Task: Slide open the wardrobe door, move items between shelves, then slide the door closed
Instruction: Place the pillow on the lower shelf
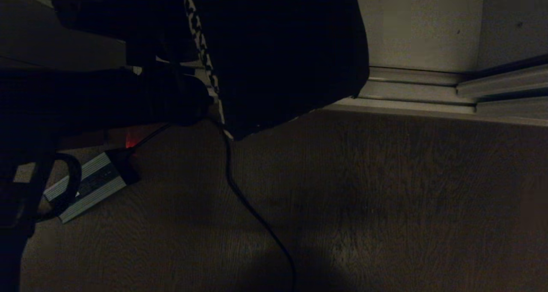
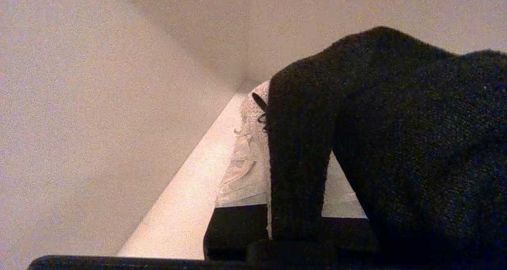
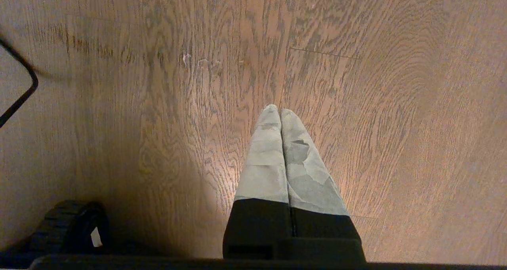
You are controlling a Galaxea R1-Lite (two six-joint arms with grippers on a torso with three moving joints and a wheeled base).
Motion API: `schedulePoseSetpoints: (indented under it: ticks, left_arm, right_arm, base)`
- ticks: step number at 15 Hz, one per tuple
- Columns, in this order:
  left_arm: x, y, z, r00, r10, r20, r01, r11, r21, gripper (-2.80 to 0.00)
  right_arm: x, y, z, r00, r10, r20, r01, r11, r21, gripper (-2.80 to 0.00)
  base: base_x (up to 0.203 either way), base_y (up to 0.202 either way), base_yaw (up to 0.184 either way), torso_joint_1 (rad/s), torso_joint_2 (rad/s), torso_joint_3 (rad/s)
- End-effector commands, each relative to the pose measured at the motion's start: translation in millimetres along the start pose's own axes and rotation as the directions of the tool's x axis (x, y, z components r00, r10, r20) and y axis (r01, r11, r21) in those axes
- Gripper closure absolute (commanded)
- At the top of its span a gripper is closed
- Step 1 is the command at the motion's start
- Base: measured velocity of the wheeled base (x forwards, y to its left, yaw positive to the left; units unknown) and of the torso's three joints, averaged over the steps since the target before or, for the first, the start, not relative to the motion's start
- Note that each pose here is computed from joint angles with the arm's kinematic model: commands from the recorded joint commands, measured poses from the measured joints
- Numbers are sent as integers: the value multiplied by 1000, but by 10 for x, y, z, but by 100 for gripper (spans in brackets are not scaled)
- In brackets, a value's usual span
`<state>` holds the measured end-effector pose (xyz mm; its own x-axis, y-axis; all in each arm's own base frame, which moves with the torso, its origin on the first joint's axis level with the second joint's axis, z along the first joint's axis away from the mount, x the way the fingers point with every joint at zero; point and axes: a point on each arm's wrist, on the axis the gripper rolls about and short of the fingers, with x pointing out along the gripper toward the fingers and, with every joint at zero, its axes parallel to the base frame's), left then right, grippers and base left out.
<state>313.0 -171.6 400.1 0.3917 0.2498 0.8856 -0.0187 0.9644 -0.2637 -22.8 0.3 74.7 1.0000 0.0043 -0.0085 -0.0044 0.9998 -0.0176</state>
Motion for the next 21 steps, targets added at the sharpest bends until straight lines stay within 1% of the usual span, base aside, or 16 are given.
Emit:
schedulePoseSetpoints:
  ticks: [1, 4, 5, 6, 9, 10, 16, 17, 21]
  left_arm:
    - [-95, -143, -56, 1000, -13, -11, 12, 1000, -21, 0]
    - [-192, -198, -216, 999, -28, -39, 28, 1000, 7, 0]
    - [-231, -189, -324, 998, -32, -54, 34, 999, 22, 0]
    - [-234, -135, -415, 998, -29, -60, 31, 999, 42, 0]
    - [-224, -75, -486, 998, -21, -61, 25, 998, 61, 0]
    - [-237, -51, -547, 997, -19, -68, 24, 997, 74, -280]
    - [-167, 160, -697, 997, -3, -79, 14, 990, 138, -280]
    - [-109, 208, -664, 997, 1, -77, 10, 989, 147, -280]
    - [73, 257, -340, 999, 20, -35, -16, 993, 118, -280]
  right_arm:
    - [1, 0, -11, 1000, 0, -1, 0, 1000, 0, 0]
    - [2, 0, -12, 1000, 0, -2, 0, 1000, 0, 0]
    - [1, 0, -9, 1000, 0, -1, 0, 1000, 0, 0]
    - [2, 0, -11, 1000, 0, -1, 0, 1000, 0, 0]
    - [2, 0, -13, 1000, 0, -2, 0, 1000, -1, 0]
    - [2, 0, -13, 1000, 0, -2, 0, 1000, 0, 0]
    - [1, 0, -10, 1000, 0, -1, 0, 1000, 1, 0]
    - [2, 0, -12, 1000, 0, -2, 0, 1000, -1, 0]
    - [2, 0, -13, 1000, 0, -2, 0, 1000, -1, 0]
  base:
    - [0, 0, 0, 0, 0, 0]
    - [0, 0, 0, 0, 0, 0]
    - [0, 0, 0, 0, 0, 0]
    - [0, 0, 0, 0, 0, 0]
    - [0, 0, 0, 0, 0, 0]
    - [0, 0, 0, 0, 0, 0]
    - [0, 0, 0, 0, 0, 0]
    - [0, 0, 0, 0, 0, 0]
    - [0, 0, 0, 0, 0, 0]
